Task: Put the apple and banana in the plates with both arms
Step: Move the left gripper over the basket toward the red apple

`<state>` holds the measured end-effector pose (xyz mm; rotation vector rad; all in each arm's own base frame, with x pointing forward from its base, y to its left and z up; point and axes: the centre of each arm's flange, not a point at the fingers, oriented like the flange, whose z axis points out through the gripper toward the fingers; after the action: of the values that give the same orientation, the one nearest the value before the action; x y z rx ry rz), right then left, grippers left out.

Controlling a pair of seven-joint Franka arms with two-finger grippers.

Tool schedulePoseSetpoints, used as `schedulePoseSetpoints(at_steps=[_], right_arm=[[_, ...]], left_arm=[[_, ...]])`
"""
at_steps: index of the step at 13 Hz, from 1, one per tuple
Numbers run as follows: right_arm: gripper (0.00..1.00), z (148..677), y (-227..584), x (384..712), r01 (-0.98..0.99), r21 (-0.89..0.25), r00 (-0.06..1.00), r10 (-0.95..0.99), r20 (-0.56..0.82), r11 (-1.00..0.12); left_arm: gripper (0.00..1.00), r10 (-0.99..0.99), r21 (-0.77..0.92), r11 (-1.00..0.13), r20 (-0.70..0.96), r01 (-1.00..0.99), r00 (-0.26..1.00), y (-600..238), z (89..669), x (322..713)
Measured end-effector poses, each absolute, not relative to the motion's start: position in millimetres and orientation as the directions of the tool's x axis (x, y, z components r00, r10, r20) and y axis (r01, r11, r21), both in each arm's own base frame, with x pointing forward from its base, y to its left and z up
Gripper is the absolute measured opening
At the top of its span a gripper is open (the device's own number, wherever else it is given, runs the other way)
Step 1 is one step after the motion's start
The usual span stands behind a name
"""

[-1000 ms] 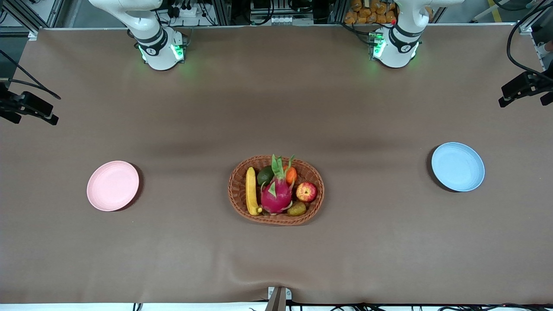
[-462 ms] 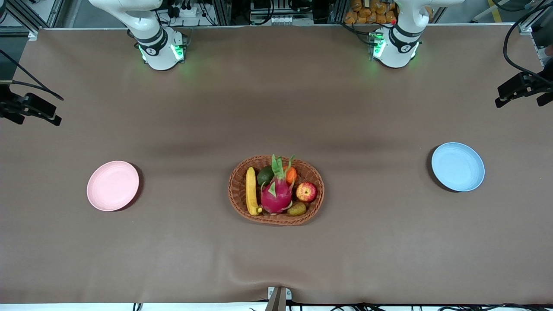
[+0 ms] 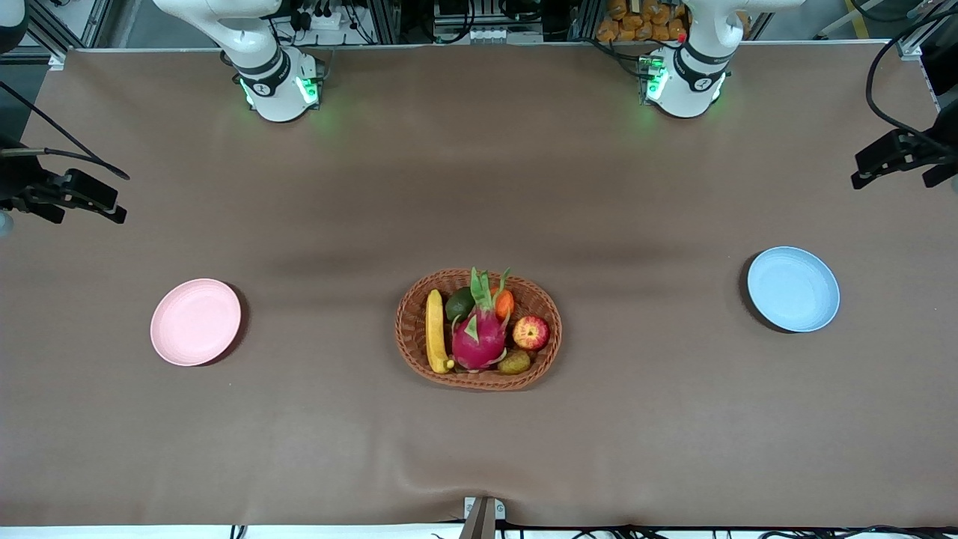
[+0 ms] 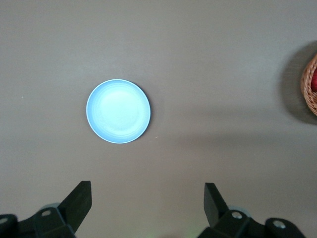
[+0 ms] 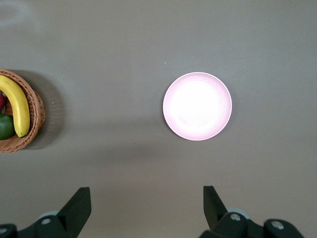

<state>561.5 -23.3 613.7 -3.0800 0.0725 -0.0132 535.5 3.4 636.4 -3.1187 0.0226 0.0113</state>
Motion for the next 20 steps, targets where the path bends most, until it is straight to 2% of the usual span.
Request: schedulePoseSetpoints(at_steps=[3, 10, 15, 20], right_arm=[[1.0, 613.4, -29.1, 561.3, -0.057, -0.06, 0.998, -0.058, 0.007, -0.997], [1.0, 605.4, -74.3, 556.9, -0.138, -0.06, 0.99, -0.136, -0.029, -0.989], [1.0, 598.5, -104.0, 553.7, -0.191, -0.059, 0.981, -0.188, -0.051, -0.98], [1.0, 580.7, -124.1, 562.0, -0.225, -0.056, 0.974, -0.221, -0.058, -0.973]], left_arm=[[1.0, -0.07, 0.014, -0.997, -0.041, -0.069, 0.997, -53.9, 614.6, 552.7], [1.0, -0.115, 0.009, -0.993, -0.082, -0.114, 0.99, -198.0, 518.7, 609.3], [1.0, -0.099, 0.009, -0.995, -0.041, -0.098, 0.994, -301.7, 433.5, 616.2], [1.0, -0.087, 0.027, -0.996, 0.015, -0.087, 0.996, -353.0, 353.7, 623.6]])
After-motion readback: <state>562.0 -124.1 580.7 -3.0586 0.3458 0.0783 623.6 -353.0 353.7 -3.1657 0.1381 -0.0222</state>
